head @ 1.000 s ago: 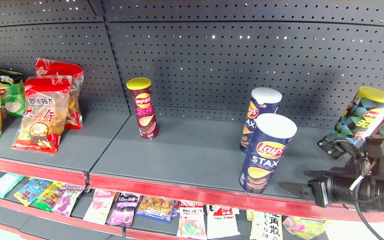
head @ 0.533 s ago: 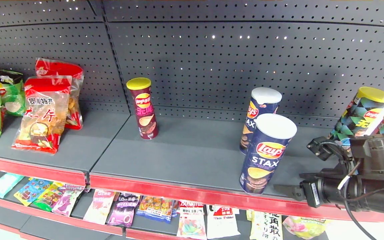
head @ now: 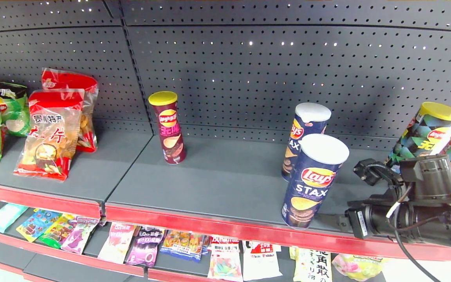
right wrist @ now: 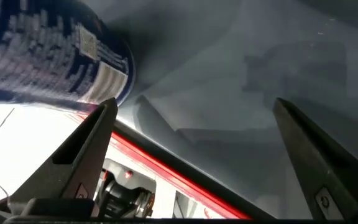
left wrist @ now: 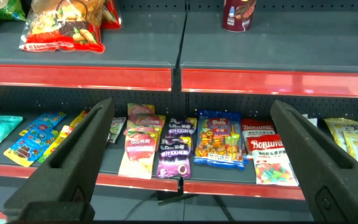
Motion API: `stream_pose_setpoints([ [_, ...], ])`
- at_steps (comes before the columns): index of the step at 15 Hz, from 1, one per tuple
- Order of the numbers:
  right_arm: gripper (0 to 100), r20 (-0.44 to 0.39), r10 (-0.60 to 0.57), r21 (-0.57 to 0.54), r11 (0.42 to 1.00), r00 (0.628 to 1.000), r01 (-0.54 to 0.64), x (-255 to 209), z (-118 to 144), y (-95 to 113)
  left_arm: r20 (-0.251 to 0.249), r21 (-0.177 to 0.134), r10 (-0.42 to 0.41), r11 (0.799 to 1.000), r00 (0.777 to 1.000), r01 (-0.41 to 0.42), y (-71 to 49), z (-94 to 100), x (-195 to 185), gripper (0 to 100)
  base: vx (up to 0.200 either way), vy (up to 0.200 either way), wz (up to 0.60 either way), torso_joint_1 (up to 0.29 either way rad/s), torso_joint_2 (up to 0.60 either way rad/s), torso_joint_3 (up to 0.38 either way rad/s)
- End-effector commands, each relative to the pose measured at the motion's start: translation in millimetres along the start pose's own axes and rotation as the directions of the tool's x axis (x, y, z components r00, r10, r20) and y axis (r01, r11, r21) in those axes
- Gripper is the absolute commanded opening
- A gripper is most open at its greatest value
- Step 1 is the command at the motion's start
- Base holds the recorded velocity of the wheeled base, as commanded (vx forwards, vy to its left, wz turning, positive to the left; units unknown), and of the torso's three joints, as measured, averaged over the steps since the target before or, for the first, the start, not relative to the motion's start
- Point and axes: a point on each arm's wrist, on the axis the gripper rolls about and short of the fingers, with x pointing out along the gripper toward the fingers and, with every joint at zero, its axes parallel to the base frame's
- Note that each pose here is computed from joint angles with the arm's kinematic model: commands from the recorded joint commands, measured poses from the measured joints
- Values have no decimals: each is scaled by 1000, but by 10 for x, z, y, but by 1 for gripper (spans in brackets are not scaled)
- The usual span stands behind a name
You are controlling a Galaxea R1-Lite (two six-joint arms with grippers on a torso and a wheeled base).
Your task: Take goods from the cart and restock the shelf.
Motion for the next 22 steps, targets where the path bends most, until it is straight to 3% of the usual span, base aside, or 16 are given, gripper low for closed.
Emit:
stream_pose_setpoints([
  [1,100,-7,5,-3,1000,1000,-5,27,1,8,1,0,0,1000,1000,0,0,0,0,100,0,0,0,0,0,0],
  [17,100,-16,33,-22,999,999,-33,86,21,88,-1,0,0,1000,1000,0,0,0,1,100,0,0,0,0,0,0],
  [19,100,-3,26,-21,999,1000,-26,53,31,83,1,0,1,1000,1000,-1,0,0,0,100,0,0,0,0,0,0],
  [22,100,121,-5,-25,1000,993,8,-260,139,77,1,0,0,1000,1000,0,0,0,0,100,0,0,0,0,0,0],
])
